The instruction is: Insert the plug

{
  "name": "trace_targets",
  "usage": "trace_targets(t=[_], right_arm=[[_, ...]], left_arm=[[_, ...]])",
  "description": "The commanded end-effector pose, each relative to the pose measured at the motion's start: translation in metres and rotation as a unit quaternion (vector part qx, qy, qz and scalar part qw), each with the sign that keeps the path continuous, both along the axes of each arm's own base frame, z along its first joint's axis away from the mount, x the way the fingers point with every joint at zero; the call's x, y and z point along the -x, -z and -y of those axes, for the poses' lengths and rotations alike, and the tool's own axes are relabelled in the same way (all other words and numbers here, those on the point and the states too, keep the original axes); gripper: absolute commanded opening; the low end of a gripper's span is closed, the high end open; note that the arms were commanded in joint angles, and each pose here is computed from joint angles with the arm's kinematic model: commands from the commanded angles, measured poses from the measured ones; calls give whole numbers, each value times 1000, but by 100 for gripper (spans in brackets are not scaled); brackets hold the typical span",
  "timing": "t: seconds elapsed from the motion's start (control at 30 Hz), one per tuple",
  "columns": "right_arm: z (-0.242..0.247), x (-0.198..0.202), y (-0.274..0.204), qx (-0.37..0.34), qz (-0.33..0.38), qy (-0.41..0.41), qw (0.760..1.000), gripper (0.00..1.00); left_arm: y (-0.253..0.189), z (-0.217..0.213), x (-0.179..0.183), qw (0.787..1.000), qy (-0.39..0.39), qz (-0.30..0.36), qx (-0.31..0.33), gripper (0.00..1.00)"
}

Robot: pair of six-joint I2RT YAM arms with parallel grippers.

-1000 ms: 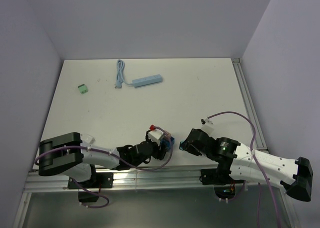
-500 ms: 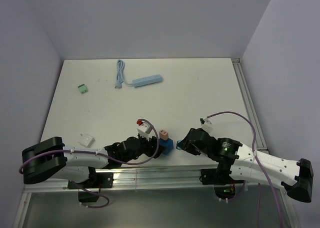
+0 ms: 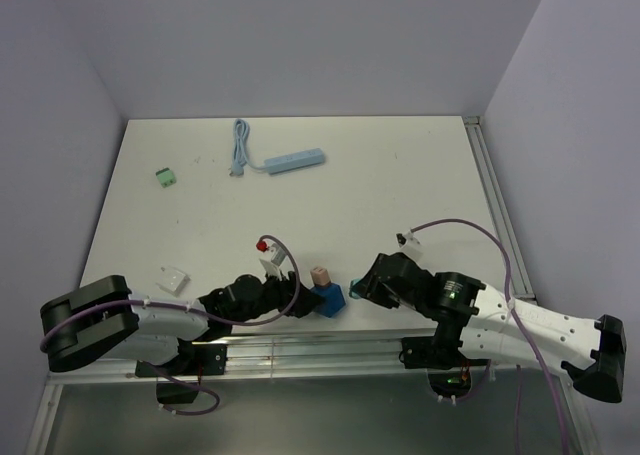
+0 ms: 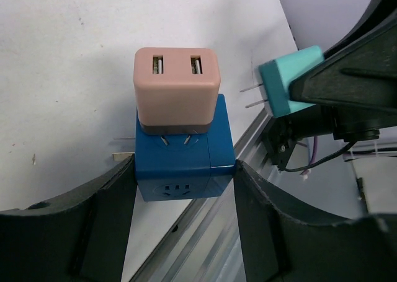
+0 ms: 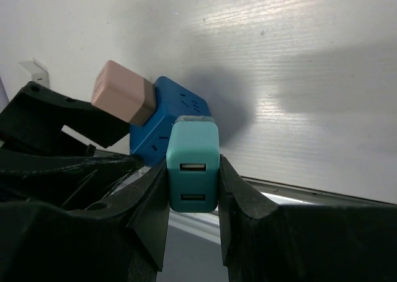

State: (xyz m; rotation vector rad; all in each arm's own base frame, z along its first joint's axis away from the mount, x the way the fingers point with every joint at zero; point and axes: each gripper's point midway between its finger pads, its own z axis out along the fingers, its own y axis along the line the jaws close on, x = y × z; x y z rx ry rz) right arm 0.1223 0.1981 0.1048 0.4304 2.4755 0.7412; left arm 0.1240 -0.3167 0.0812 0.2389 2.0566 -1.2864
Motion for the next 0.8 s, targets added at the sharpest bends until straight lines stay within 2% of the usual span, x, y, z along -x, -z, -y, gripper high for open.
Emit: trace_targets(t=[0.0, 0.4, 0.77], right_arm=[[-11, -8, -30, -16, 24, -8, 1000, 0], [-24, -3, -39, 0, -2, -38, 999, 0], [-34, 1, -35, 6, -44, -33, 998, 0]], left_arm=[[-37, 8, 0, 996, 9, -6, 93, 0], [-36, -3, 1, 990, 6, -22, 142, 0], [-30, -7, 3, 984, 0, -51, 168, 0]])
